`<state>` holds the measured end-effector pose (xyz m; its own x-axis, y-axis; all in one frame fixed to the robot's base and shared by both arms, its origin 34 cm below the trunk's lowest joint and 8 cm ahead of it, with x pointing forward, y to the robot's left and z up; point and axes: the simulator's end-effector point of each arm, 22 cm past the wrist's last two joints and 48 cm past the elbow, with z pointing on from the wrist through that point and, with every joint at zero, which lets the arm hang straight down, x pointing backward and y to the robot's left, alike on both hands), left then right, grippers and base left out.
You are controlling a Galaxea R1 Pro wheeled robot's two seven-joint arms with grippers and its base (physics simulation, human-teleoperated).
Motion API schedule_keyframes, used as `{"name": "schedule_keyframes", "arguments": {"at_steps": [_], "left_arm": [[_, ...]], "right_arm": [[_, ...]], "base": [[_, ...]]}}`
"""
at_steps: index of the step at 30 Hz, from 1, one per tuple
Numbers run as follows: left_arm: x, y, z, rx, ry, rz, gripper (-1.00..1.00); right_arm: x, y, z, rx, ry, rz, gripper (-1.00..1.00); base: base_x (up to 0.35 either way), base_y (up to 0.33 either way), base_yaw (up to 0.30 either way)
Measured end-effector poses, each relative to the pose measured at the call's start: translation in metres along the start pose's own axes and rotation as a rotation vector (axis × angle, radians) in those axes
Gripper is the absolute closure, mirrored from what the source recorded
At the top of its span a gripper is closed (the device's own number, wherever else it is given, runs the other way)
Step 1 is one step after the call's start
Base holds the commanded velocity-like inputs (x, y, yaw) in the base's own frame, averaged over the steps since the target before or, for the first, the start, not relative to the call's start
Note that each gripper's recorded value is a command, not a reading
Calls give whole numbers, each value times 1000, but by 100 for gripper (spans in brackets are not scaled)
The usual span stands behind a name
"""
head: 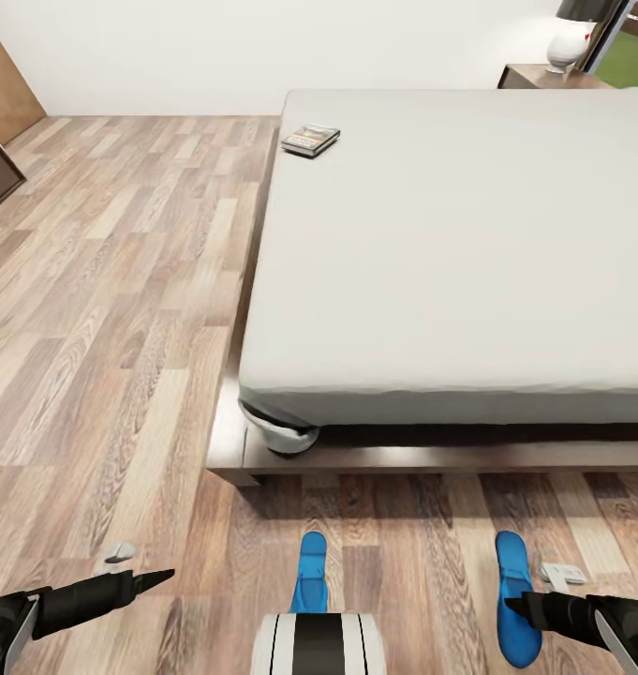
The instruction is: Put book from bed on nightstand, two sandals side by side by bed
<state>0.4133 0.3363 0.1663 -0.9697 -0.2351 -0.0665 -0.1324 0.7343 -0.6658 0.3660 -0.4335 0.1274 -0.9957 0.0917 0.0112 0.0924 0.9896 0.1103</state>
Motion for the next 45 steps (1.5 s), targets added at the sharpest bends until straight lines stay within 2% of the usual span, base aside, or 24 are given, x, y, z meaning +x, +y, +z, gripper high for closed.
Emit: {"name": "schedule_keyframes", "arguments": {"at_steps": [45], "left_arm": [[1, -1, 1, 2, 1, 0, -100]], "right_arm": [[0, 0, 0, 1, 0, 0, 100]], "base": [[0, 275, 0]]}}
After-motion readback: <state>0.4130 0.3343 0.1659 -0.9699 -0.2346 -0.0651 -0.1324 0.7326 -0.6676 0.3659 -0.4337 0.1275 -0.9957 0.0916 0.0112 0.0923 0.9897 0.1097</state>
